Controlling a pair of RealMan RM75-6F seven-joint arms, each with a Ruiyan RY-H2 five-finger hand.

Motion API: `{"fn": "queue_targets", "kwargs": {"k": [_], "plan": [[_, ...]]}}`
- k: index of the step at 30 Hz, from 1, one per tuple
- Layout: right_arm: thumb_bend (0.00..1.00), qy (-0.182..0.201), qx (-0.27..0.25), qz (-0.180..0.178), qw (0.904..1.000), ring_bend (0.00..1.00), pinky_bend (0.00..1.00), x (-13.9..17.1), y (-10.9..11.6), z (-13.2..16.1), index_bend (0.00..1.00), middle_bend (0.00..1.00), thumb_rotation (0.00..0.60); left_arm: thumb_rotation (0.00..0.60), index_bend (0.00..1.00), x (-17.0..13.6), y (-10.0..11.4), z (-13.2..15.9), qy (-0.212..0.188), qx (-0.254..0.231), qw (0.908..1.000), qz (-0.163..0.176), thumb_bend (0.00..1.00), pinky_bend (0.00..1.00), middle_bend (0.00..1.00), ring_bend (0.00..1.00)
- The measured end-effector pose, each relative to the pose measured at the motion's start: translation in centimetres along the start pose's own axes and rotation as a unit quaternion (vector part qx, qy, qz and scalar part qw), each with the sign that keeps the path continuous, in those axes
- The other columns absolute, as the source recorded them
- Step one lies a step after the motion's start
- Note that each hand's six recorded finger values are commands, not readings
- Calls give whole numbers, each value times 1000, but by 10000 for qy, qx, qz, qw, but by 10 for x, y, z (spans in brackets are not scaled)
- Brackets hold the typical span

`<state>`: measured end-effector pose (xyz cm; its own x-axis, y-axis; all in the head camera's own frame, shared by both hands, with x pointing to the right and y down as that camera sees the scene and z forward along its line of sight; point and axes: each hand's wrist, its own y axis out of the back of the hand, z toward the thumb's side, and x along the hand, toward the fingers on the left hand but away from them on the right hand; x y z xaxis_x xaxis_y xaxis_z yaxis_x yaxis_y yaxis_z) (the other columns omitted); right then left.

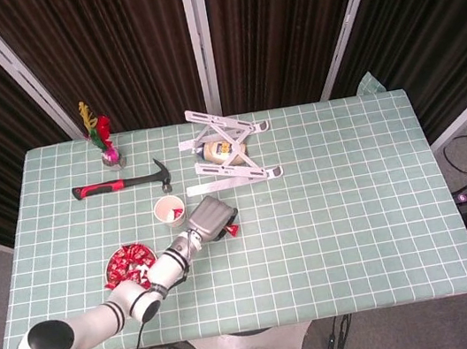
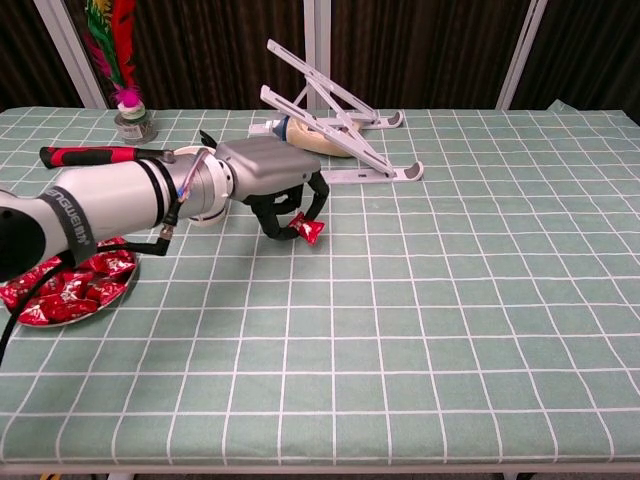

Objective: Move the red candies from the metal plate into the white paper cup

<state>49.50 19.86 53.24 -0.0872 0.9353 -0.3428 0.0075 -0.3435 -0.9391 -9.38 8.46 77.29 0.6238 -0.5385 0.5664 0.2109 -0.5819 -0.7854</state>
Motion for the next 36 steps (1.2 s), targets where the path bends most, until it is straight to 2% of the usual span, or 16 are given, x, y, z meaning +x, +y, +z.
{"fn": "queue_targets", "kwargs": {"k": [6,9,12,18,22,25,29,31,36], "plan": [[101,112,-13,2,9999,146,375,-2,-1,5,84,280,600,600,597,-27,42,-26,141,-418,9979,465,352,1000,975,975],[101,160,-37,6,9999,146,376,-3,-1,7,84,280,600,600,595,-48,70,-57,473,-571,9945,734,353,1000,975,975],[101,183,-44,-19,9998,146,377,-2,-1,8,84,280,600,600,585,-63,79,-84,853,-643,9911,791,352,1000,973,974],[101,206,-43,-23,9998,146,378,-2,0,9,84,280,600,600,560,-79,68,-119,1469,-763,9850,493,352,1000,969,973],[101,210,-42,-23,9998,146,379,-1,0,10,84,280,600,600,546,-82,50,-122,1560,-699,9852,134,351,1000,966,973],[101,184,-33,-23,9998,146,379,-1,0,9,84,280,600,600,531,-80,44,-121,1556,-608,9859,39,350,1000,953,973],[101,163,-37,-28,9999,146,379,-2,1,8,84,281,600,600,496,-81,46,-122,1595,-527,9857,122,327,1000,920,971],[101,156,-39,-24,9999,146,379,-2,0,7,84,281,600,600,455,-83,50,-123,1633,-474,9851,243,282,1000,893,967],[101,193,-51,-25,9998,146,380,-4,0,9,84,281,600,600,349,-96,56,-122,1616,-414,9855,322,132,1000,734,944]]}}
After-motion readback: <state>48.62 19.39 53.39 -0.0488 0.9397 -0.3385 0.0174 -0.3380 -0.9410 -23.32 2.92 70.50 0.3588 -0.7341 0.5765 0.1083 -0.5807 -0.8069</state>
